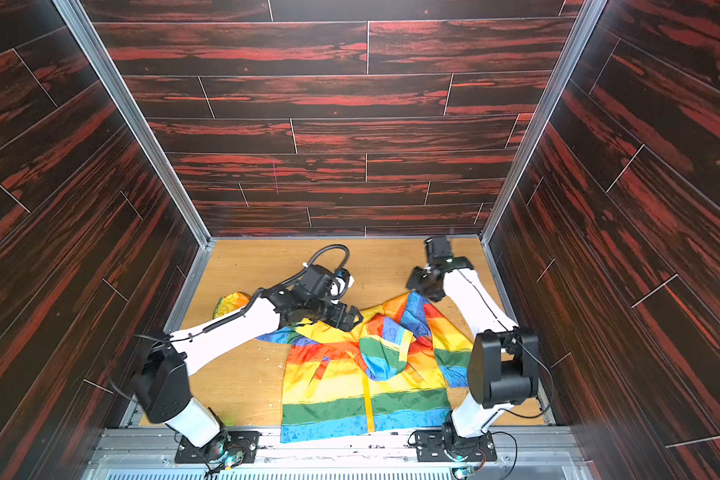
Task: Unzip the jacket
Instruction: Flatten out the jacket at the center of the board.
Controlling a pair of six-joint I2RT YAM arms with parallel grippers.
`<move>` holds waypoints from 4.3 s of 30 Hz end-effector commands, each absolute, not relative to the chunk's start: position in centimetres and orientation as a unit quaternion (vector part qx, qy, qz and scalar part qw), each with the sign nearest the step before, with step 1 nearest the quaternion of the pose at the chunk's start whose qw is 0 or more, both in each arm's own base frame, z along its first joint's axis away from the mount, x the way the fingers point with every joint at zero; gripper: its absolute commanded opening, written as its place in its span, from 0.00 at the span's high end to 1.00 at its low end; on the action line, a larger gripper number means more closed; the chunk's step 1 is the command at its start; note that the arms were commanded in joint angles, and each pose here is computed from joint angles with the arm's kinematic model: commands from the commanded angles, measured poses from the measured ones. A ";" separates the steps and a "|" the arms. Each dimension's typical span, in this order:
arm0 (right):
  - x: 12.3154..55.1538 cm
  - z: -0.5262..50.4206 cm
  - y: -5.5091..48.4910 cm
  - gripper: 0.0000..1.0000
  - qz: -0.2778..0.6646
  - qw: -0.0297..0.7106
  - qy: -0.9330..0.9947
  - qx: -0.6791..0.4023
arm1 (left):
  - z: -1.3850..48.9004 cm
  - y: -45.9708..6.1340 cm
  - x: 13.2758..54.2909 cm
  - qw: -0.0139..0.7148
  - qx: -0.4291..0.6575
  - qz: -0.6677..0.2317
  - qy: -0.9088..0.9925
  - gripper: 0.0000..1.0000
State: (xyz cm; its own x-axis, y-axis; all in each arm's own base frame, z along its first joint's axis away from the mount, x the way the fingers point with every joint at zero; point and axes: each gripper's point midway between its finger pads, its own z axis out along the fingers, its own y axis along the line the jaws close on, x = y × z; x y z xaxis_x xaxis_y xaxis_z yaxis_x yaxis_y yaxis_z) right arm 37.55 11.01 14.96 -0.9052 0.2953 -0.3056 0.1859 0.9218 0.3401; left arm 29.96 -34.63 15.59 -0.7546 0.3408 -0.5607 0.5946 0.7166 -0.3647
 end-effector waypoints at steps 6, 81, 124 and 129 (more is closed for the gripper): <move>33.0 14.7 11.7 0.41 0.168 0.137 0.973 0.078 | 9.4 -38.1 27.5 0.145 0.267 -0.290 0.908 0.07; 48.7 3.6 10.7 0.28 0.005 0.116 0.993 0.012 | 10.1 -6.3 43.6 0.260 -0.087 0.176 0.945 0.00; 45.0 5.0 2.2 1.00 -0.030 0.130 0.973 0.187 | 3.0 -2.2 39.9 0.135 -0.170 0.158 0.963 1.00; 47.1 5.8 5.8 0.75 0.069 0.150 0.977 0.138 | 5.4 -3.0 41.8 0.170 -0.173 0.130 0.961 0.44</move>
State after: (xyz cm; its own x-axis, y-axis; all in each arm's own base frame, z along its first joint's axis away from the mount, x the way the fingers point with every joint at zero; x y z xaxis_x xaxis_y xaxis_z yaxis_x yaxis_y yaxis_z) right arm 45.53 3.20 3.47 -0.9166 0.3272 -0.2297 0.3255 0.9444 0.0463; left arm 40.86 -2.98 2.20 -0.9113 -0.2656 -0.3145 -0.3469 0.9068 0.2394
